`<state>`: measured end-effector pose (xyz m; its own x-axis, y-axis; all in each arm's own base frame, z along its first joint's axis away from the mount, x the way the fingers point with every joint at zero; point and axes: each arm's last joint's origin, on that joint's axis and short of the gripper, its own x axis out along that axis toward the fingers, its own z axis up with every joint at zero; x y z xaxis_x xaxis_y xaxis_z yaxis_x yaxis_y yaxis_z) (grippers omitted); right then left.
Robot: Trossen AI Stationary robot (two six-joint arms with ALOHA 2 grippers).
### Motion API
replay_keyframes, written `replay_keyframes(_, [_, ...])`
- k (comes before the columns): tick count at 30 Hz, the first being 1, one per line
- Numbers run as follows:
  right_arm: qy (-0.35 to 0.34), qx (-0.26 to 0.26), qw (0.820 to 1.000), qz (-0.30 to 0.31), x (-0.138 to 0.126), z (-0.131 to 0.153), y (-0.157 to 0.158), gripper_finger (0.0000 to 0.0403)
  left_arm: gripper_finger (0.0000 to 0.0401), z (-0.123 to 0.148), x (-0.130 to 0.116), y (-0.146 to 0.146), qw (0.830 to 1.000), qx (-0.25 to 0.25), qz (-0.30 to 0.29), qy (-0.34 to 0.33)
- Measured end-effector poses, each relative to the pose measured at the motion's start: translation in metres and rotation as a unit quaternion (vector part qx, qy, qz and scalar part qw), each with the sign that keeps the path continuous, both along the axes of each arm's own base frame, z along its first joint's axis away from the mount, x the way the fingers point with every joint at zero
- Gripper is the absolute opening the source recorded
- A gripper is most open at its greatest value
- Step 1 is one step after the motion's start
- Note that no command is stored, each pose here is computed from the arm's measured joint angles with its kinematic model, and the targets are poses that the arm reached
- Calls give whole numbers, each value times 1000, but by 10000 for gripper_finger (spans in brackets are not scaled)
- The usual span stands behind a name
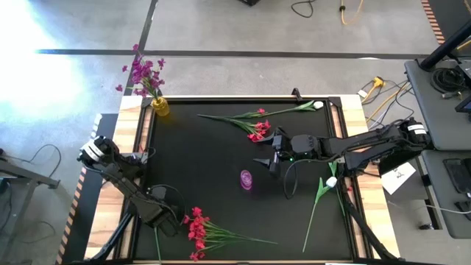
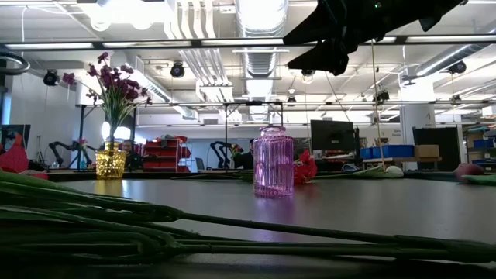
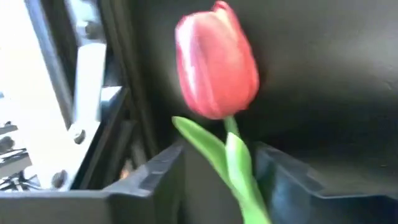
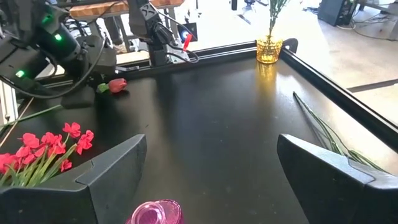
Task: Sort flowers into vase by color
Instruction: Put the left dark red tulip into the yellow vase
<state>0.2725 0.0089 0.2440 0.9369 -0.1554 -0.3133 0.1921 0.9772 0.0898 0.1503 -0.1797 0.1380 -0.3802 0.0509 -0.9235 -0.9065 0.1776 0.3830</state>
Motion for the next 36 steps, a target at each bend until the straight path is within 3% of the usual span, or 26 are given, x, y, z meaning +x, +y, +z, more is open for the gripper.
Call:
replay_keyframes(8, [3,4,1000,-2,0,-1,0,346,20,-6,-3,9,999,11,2,-40])
replay_keyframes(9, [3,4,1000,-1,0,-1,0,344,11,-4,-2,11,998,22,-4,-56])
replay_keyframes(12, [2,3,1000,-1,0,-1,0,339,12,6,4,29,976,139,-57,-156])
replay_keyframes(14, [2,0,1000,0,0,0,0,337,10,19,11,38,946,202,-77,-243])
replay_keyframes(16, [-1,-2,1000,0,0,0,0,334,4,29,14,53,912,274,-108,-285])
replay_keyframes(19, [0,-4,1000,0,0,0,0,329,3,47,25,78,835,388,-150,-359])
replay_keyframes(22, [0,-4,1000,0,0,0,0,327,2,63,32,106,774,488,-189,-356])
replay_keyframes(26, [5,-4,1000,0,0,-1,0,327,1,87,35,145,696,623,-205,-293])
replay_keyframes(27, [5,-4,1000,0,0,-1,0,327,1,92,35,154,686,645,-200,-272])
replay_keyframes(36, [5,-15,1000,4,0,-1,0,327,0,117,16,244,718,690,-53,-78])
